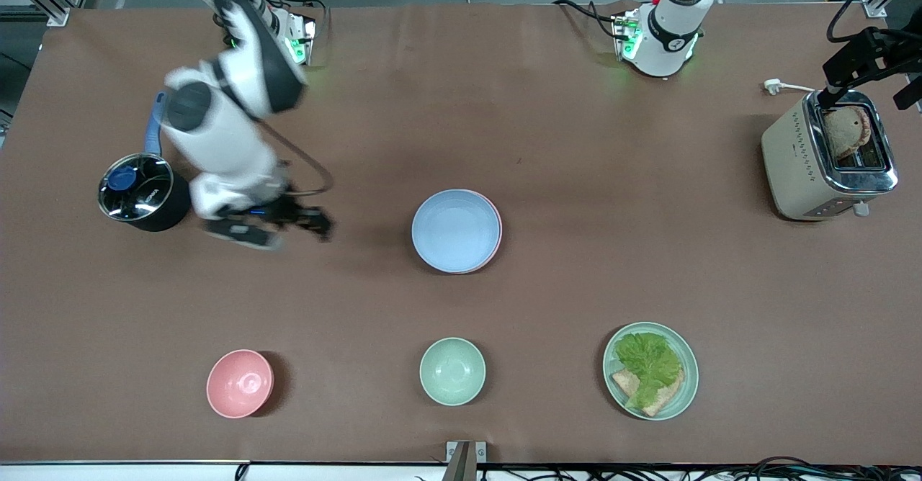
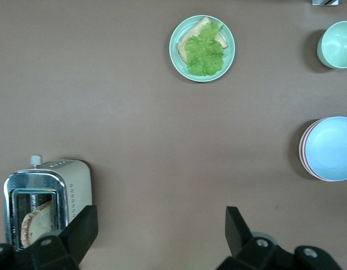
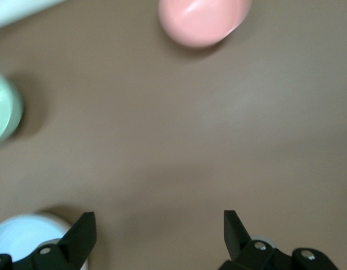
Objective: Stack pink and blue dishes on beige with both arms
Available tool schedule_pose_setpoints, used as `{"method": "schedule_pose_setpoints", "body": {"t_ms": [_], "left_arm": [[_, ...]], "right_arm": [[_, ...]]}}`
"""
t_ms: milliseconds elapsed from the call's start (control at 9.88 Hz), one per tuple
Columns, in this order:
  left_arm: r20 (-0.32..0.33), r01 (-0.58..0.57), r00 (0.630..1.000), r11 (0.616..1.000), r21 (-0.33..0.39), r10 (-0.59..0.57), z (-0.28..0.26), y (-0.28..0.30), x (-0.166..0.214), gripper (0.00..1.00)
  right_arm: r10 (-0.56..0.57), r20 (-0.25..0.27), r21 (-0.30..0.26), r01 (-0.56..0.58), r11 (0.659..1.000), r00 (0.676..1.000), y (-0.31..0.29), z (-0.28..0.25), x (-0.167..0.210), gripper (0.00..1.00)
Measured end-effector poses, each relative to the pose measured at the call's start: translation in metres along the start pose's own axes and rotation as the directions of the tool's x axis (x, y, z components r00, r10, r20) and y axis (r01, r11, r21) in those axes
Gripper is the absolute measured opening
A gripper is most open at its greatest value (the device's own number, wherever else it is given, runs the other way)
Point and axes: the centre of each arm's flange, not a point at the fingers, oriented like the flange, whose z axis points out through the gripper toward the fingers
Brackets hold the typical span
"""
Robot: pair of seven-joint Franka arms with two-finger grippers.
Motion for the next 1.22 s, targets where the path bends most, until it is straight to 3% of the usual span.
{"method": "schedule_pose_setpoints", "body": {"t_ms": [203,304,506,608,911,1215], "left_arm": [[0.022,0.001,1.000,1.000,-0.003,-0.001,0.011,0.003,0.006,1.00],[0.036,0.001,0.999,1.000,-0.003,-0.001,0.019,0.005,0.011,1.00],[0.045,0.021,0.999,1.000,-0.002,-0.021,0.024,0.004,0.014,1.00],[0.043,0.035,0.998,0.999,-0.002,-0.035,0.023,0.004,0.014,1.00],[0.042,0.035,0.999,0.999,-0.002,-0.035,0.023,0.004,0.013,1.00],[0.042,0.034,0.999,0.999,-0.002,-0.034,0.022,0.004,0.013,1.00]], "right_arm": [[0.037,-0.084,-0.023,-0.039,0.999,0.996,0.081,-0.069,0.049,1.00],[0.040,-0.099,-0.037,-0.044,0.998,0.994,0.117,-0.094,0.062,1.00],[-0.034,-0.002,-0.088,0.034,0.996,0.999,0.161,-0.149,0.065,1.00],[-0.059,0.026,-0.083,0.061,0.995,0.998,0.170,-0.182,0.064,1.00],[-0.116,0.057,-0.042,0.118,0.992,0.992,0.199,-0.228,0.073,1.00],[-0.148,0.102,-0.030,0.152,0.988,0.984,0.201,-0.218,0.087,1.00]]}}
